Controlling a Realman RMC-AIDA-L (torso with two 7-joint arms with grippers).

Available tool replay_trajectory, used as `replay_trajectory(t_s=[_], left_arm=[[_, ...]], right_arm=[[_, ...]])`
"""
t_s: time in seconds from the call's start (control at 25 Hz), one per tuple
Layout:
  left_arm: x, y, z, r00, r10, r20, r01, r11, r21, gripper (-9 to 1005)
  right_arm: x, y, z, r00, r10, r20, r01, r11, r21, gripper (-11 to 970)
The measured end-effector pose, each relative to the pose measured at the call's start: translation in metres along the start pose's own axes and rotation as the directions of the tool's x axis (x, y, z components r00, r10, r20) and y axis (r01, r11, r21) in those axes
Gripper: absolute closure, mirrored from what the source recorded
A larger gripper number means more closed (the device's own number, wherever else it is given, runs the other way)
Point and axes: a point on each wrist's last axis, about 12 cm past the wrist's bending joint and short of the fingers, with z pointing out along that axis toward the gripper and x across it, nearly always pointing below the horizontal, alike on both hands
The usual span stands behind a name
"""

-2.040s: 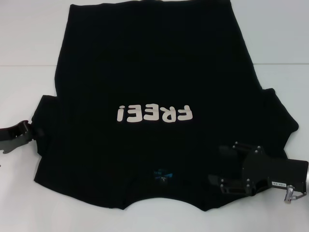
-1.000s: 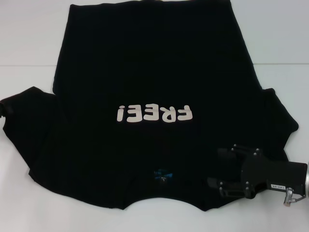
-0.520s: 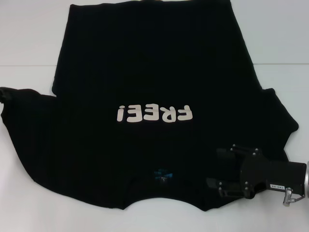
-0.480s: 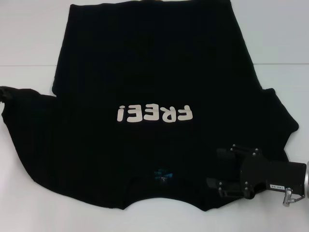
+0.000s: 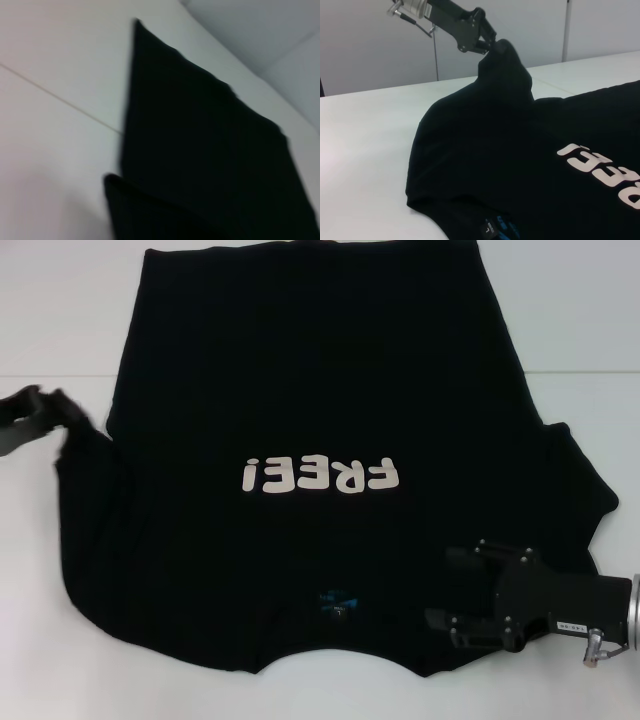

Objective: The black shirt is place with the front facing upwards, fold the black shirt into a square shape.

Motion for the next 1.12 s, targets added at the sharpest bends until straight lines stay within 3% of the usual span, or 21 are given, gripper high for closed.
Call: replay_trajectory(t_s=[0.16,0.32,0.64,0.8,0.96,1.04,1.12], left_arm=[[0.01,-0.024,0.015,0.999,-0.013,-0.041,0.017,0.993,0.114,928],[0.027,-0.041,0.036,0.997,-0.015,-0.076,0.027,0.987,0.161,924],[0.054,-0.046,0.053,0.997,-0.031,-0.072,0.046,0.975,0.219,915],[0.063,-0.046,0.053,0.998,-0.041,-0.054,0.055,0.955,0.29,835],[0.073,-0.048,0.041,0.988,0.154,0.023,-0.15,0.901,0.408,754],[0.083,-0.048,0.032,0.952,0.299,0.059,-0.292,0.839,0.458,714],[0.097,-0.047,0.022,0.877,0.474,0.083,-0.446,0.737,0.508,645]], right_arm=[[0.0,0.0,0.0,1.0,0.002,-0.001,-0.002,1.0,-0.001,94],[0.001,0.002,0.001,1.0,0.007,0.001,-0.007,1.0,-0.005,94],[0.002,0.003,0.002,1.0,0.013,0.0,-0.013,1.0,-0.008,94],[0.002,0.003,0.002,1.0,0.013,0.0,-0.013,1.0,-0.008,94],[0.003,0.003,0.0,1.0,0.018,0.004,-0.018,1.0,0.0,94],[0.004,0.002,-0.001,0.999,0.035,0.008,-0.035,0.999,0.009,94],[0.004,0.0,-0.005,0.998,0.062,0.015,-0.062,0.998,0.027,94]])
